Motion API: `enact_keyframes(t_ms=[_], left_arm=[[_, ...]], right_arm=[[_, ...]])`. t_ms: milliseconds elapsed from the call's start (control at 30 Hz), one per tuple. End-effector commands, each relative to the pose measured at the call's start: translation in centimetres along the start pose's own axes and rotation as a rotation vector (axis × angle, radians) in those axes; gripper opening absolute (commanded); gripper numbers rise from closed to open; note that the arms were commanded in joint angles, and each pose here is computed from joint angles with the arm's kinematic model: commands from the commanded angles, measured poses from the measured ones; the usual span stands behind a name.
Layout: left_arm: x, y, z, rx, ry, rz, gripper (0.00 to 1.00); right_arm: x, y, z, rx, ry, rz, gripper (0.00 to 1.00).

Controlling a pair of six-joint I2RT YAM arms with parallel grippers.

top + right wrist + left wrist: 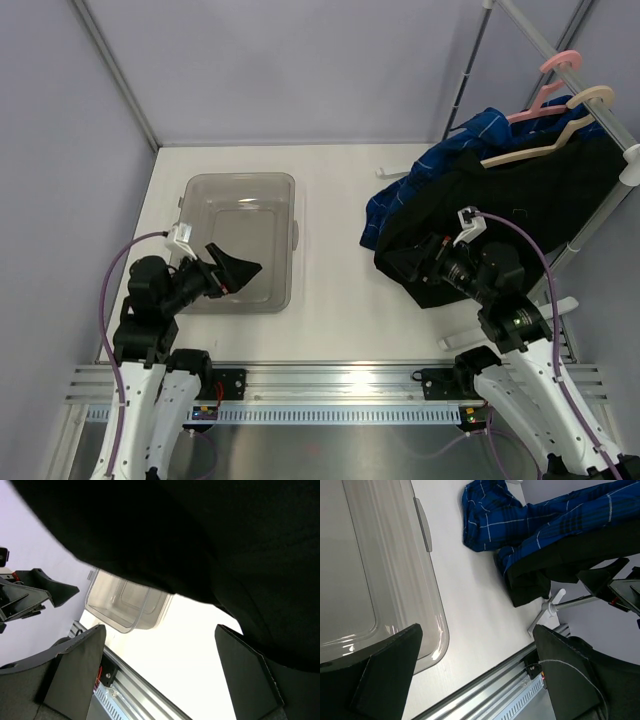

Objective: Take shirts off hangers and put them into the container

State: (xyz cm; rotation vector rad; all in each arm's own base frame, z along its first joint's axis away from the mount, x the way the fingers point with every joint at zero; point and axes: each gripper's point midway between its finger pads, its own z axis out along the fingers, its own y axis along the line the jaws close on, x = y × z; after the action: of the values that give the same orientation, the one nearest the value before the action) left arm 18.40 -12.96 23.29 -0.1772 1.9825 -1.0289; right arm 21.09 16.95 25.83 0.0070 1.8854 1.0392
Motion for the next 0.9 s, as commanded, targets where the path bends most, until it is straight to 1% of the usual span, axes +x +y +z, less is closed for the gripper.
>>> enact_keyframes(t_ms=[0, 33, 67, 100, 133, 167, 200, 233, 267, 300, 333, 367, 400, 433, 467, 500, 567, 600, 700, 733, 867], left_arm=[[-1.8, -2.5, 0.2, 0.096, -0.017, 0.054, 0.99], [-2.4, -3.0, 0.5, 0.111, -0.010, 0.099, 0.99], [-4.1, -5.2, 0.0, 0.142, -0.019, 0.153, 0.99], [-4.7, -6.2, 0.3, 0.151, 0.002, 0.177, 0.97], [-5.3, -6.1, 2.2, 0.127, 0.058, 0.189, 0.95], [-7.1, -9.8, 2.2, 0.167, 0.033, 0.263, 0.95], [-7.6, -11.4, 2.9, 0.178, 0.046, 0.297, 0.95], [-7.9, -11.7, 5.3, 0.145, 0.097, 0.333, 0.95], [-9.3, -15.7, 4.8, 0.188, 0.064, 0.392, 0.95], [-9.7, -17.1, 5.5, 0.209, 0.069, 0.412, 0.95], [-9.7, -17.7, 7.4, 0.216, 0.098, 0.412, 0.95], [-9.7, -19.1, 7.8, 0.249, 0.104, 0.420, 0.95], [-11.2, -21.3, 7.6, 0.288, 0.062, 0.438, 0.95], [-10.8, -21.7, 9.3, 0.290, 0.091, 0.457, 0.95], [-11.1, -22.4, 9.7, 0.306, 0.089, 0.466, 0.95], [-12.1, -23.9, 9.8, 0.342, 0.058, 0.486, 0.95], [-12.0, -24.5, 11.5, 0.362, 0.066, 0.498, 0.95], [-12.5, -25.2, 11.9, 0.388, 0.031, 0.519, 0.96], [-12.2, -25.5, 13.6, 0.417, -0.005, 0.559, 0.96], [-12.2, -25.5, 14.4, 0.428, -0.033, 0.565, 0.97], [-11.6, -26.4, 16.2, 0.491, -0.067, 0.579, 0.97]], right_arm=[[-0.3, 1.1, -0.9, -0.023, -0.008, -0.012, 0.99], [-0.3, 1.3, -1.1, -0.032, -0.009, -0.013, 0.99], [-0.2, 1.6, -1.3, -0.048, -0.005, -0.013, 1.00], [-0.2, 1.7, -1.5, -0.048, -0.012, -0.006, 1.00], [-0.3, 1.6, -1.6, -0.032, -0.014, 0.007, 1.00], [0.1, 0.9, -1.7, 0.003, 0.002, 0.019, 0.99], [-0.3, 1.0, -2.0, 0.018, -0.004, 0.017, 0.99], [-0.2, 0.7, -2.1, 0.039, 0.000, 0.014, 1.00], [0.1, 0.0, -2.4, 0.075, 0.010, 0.016, 0.99], [0.0, -0.1, -2.7, 0.089, 0.000, 0.013, 0.99], [0.1, -0.4, -3.0, 0.111, 0.000, 0.017, 1.00], [0.6, -1.0, -3.1, 0.135, 0.009, 0.023, 1.00], [0.7, -1.1, -3.3, 0.139, 0.004, 0.029, 0.99], [1.1, -1.5, -3.3, 0.150, 0.009, 0.044, 1.00], [1.9, -2.1, -3.1, 0.157, 0.025, 0.057, 0.99], [2.4, -2.5, -2.9, 0.160, 0.038, 0.067, 1.00], [4.1, -3.4, -1.9, 0.148, 0.077, 0.074, 1.00], [4.8, -3.9, -1.5, 0.149, 0.104, 0.074, 0.99], [6.6, -5.1, -0.4, 0.151, 0.160, 0.052, 0.98], [6.9, -4.9, -0.1, 0.142, 0.175, 0.045, 0.98], [7.7, -4.7, 0.7, 0.134, 0.213, 0.040, 0.99]])
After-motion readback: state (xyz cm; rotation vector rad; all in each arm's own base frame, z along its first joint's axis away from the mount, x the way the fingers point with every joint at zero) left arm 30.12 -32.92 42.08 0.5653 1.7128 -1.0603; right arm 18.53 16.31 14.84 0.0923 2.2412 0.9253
